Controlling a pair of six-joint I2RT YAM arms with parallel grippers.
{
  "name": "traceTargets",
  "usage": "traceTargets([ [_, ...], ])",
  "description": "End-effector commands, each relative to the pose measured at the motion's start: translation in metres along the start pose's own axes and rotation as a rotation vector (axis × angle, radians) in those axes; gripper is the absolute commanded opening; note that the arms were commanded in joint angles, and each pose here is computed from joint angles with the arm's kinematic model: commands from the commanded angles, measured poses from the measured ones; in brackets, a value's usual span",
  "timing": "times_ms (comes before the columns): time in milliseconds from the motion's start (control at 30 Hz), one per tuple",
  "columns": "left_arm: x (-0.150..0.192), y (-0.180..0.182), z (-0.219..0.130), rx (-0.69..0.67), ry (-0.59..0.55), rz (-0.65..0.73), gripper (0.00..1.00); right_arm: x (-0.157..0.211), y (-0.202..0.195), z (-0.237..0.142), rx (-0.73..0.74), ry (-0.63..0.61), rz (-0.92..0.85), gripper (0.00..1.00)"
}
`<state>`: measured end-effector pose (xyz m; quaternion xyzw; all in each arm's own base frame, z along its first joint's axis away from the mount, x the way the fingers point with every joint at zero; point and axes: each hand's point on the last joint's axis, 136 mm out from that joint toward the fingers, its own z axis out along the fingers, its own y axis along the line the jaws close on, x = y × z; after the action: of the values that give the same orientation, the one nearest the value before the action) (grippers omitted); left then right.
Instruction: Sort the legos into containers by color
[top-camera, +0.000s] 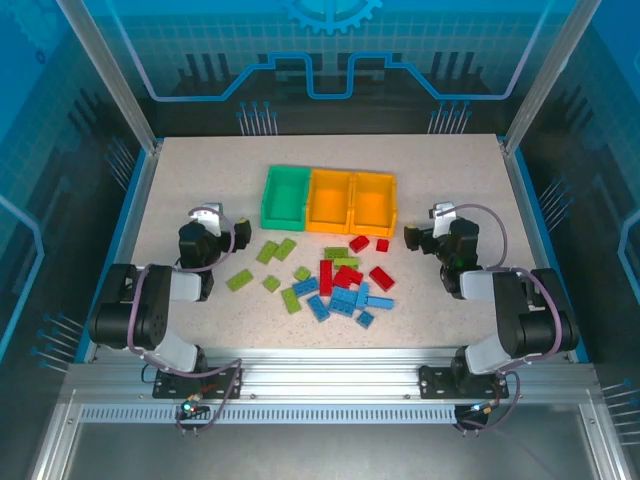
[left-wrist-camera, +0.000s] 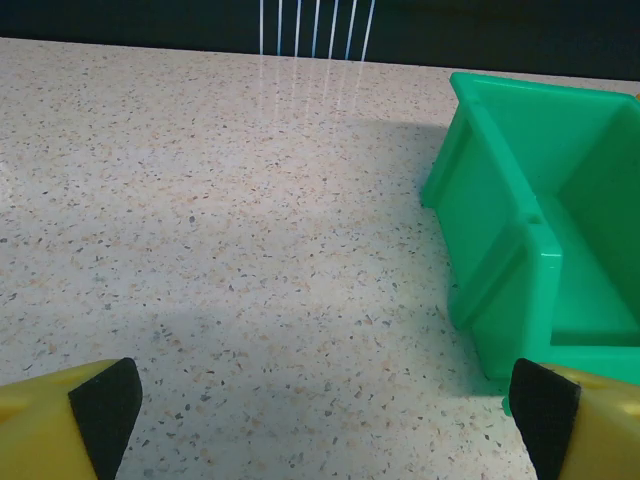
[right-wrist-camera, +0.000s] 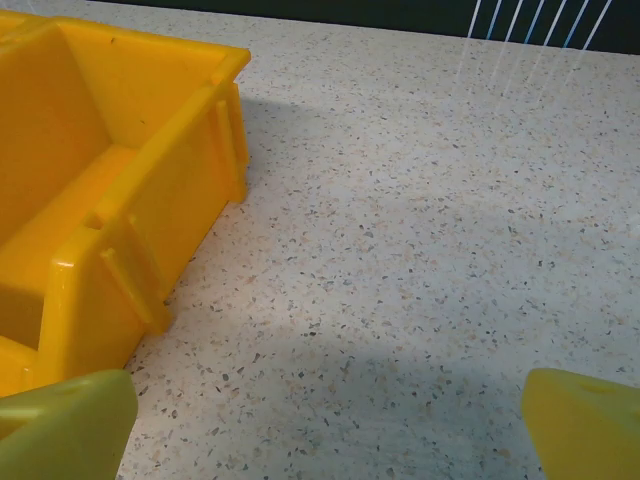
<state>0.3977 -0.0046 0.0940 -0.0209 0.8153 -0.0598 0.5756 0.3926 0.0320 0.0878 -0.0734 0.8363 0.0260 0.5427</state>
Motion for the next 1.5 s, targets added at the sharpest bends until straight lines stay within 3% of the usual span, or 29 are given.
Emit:
traceTargets([
  [0,0.0,0.002,-0.001,-0.01,0.0,-0.019,0.99,-0.007,0.0,0.002,0.003,-0.016,-0.006,1.0],
  [867,0.0,0.002,-0.002,-0.006,-0.003,-0.022,0.99,-0.013,-0.001,0.002,0.004,-0.019,-0.002,1.0],
  [900,-0.001,0.002,-0.002,-0.006,-0.005,-0.024,0.99,-0.02,-0.003,0.001,0.016,0.003,0.002,1.0],
  [1000,-0.009,0.01,-0.008,-0.037,-0.026,-0.055,0.99,-0.036,-0.016,-0.006,0.074,0.226,0.13,0.99],
  [1067,-0.021,0.007,-0.019,-0.03,-0.034,-0.048,0.99,-0.039,-0.001,-0.02,0.009,0.35,0.155,0.92],
  [1233,-0.07,-0.005,-0.051,-0.049,-0.049,-0.162,0.99,-0.049,0.032,-0.059,-0.037,0.438,0.189,0.91],
  [1333,-0.074,-0.025,-0.063,-0.012,0.064,-0.223,0.99,-0.036,0.061,-0.079,-0.084,0.523,0.23,0.89],
  [1467,-0.053,-0.063,-0.076,0.059,0.261,-0.238,0.99,-0.008,0.107,-0.098,-0.141,0.619,0.079,0.89],
])
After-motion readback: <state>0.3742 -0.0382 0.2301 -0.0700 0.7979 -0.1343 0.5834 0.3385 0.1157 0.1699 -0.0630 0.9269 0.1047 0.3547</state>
